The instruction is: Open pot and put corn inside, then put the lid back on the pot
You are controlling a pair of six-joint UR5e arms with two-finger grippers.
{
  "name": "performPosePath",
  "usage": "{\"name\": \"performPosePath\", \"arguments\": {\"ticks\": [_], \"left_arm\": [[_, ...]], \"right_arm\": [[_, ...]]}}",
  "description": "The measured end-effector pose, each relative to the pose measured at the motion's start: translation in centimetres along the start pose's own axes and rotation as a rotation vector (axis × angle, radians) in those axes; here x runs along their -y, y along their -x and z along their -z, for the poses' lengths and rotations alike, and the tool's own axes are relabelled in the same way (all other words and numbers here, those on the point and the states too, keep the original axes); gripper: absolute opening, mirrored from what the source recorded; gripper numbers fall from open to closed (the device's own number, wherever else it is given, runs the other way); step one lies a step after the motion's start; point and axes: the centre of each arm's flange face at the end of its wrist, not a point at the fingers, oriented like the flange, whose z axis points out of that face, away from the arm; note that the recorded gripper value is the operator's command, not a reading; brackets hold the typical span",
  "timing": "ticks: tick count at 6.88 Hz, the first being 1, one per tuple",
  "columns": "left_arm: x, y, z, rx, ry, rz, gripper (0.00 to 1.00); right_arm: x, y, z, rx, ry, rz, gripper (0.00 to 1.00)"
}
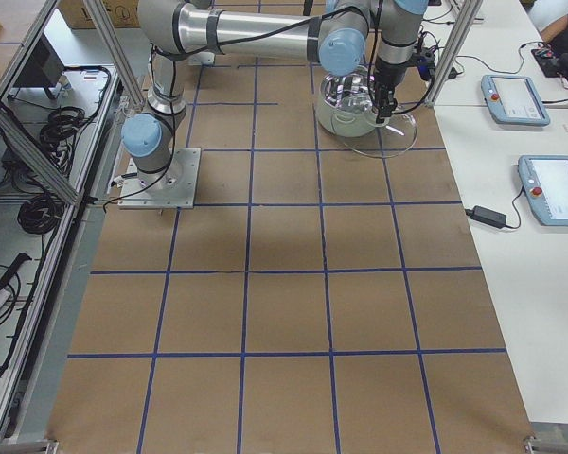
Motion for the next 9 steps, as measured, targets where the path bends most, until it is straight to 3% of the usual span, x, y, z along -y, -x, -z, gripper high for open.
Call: {"name": "performPosePath", "arguments": {"ticks": [2,4,6,7,9], "left_arm": [[-0.5,0.1,-4.9,-0.011,0.022,0.006,1.00],[-0.7,0.0,-7.5,-0.022,0.052,0.007,0.83],[-0.3,0.1,-9.9,-0.025,0.061,0.006,0.23],[0.0,0.3,-9.9,-0.018,0.052,0.003,0.15],[1.3,0.6,-7.3,-0.012,0.054,-0.001,0.12]], "right_arm": [[0.3,0.3,-0.6,0.004,0.009,0.003,0.08],[0.3,1.6,-0.2,0.003,0.009,0.007,0.08],[0.2,2.9,0.5,0.001,0.000,0.016,0.08],[0.0,3.2,1.1,-0.002,-0.009,0.016,0.08],[-0.8,3.5,2.1,-0.003,-0.016,0.016,0.08]]}}
